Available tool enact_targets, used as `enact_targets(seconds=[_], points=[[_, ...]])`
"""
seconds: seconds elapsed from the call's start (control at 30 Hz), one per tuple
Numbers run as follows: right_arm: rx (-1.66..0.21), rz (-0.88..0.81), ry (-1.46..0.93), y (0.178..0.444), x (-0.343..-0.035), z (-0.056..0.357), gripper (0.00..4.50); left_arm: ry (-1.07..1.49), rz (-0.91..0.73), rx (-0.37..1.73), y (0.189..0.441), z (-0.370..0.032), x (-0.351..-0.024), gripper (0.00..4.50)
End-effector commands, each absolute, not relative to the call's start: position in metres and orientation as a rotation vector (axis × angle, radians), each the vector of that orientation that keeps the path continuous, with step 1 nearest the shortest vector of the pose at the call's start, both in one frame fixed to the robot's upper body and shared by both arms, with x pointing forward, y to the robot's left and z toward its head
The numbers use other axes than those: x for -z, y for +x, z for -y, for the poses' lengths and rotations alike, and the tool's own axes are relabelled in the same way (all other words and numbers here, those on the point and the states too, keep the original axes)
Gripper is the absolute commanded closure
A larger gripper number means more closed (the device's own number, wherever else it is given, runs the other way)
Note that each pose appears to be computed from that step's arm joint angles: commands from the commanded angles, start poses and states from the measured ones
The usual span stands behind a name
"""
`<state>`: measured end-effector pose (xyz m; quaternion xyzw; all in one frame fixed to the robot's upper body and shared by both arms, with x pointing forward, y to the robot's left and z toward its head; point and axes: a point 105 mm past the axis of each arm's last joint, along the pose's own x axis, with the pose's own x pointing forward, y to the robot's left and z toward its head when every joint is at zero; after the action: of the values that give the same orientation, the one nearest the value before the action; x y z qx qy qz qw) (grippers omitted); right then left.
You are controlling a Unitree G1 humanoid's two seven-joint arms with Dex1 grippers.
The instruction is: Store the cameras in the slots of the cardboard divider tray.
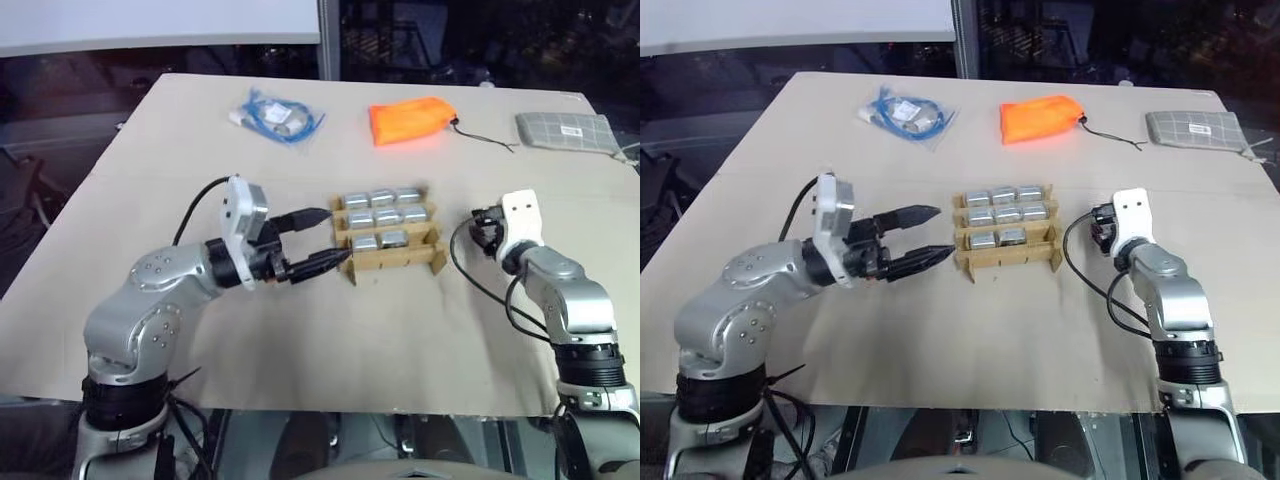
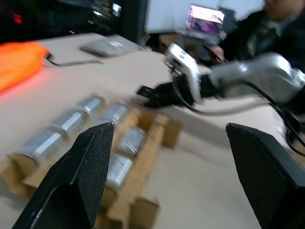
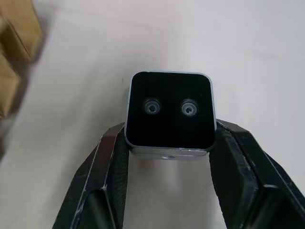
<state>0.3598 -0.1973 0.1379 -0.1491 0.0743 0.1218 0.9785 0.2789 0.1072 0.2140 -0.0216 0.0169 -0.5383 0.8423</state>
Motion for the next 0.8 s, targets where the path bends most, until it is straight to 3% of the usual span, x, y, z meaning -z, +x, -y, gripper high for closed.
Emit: enact_targets(seconds=[0.03, 0.2, 0.47, 0.57, 0.73, 0.8], points=[[-0.583, 0.156, -0.500, 0.321, -0.196, 0.139, 2.64, -0.185, -0.166, 1.171, 0.289, -0.098, -0.226, 0.57], [-0.873, 0.319, -0.654, 0.274, -0.213, 0.083, 2.64, -0.357, -0.295, 1.239, 0.304, -0.074, -0.240, 0.57], [-0.926, 0.408, -0.672, 0.262, -0.227, 0.058, 2.64, -0.393, -0.441, 1.284, 0.305, -0.054, -0.236, 0.57], [-0.910, 0.417, -0.679, 0.263, -0.230, 0.058, 2.64, -0.400, -0.466, 1.299, 0.304, -0.053, -0.237, 1.37], [-0.901, 0.415, -0.675, 0.262, -0.230, 0.057, 2.64, -0.414, -0.463, 1.305, 0.305, -0.051, -0.241, 3.73], [-0.929, 0.386, -0.651, 0.261, -0.227, 0.057, 2.64, -0.416, -0.452, 1.315, 0.305, -0.050, -0.245, 3.73]])
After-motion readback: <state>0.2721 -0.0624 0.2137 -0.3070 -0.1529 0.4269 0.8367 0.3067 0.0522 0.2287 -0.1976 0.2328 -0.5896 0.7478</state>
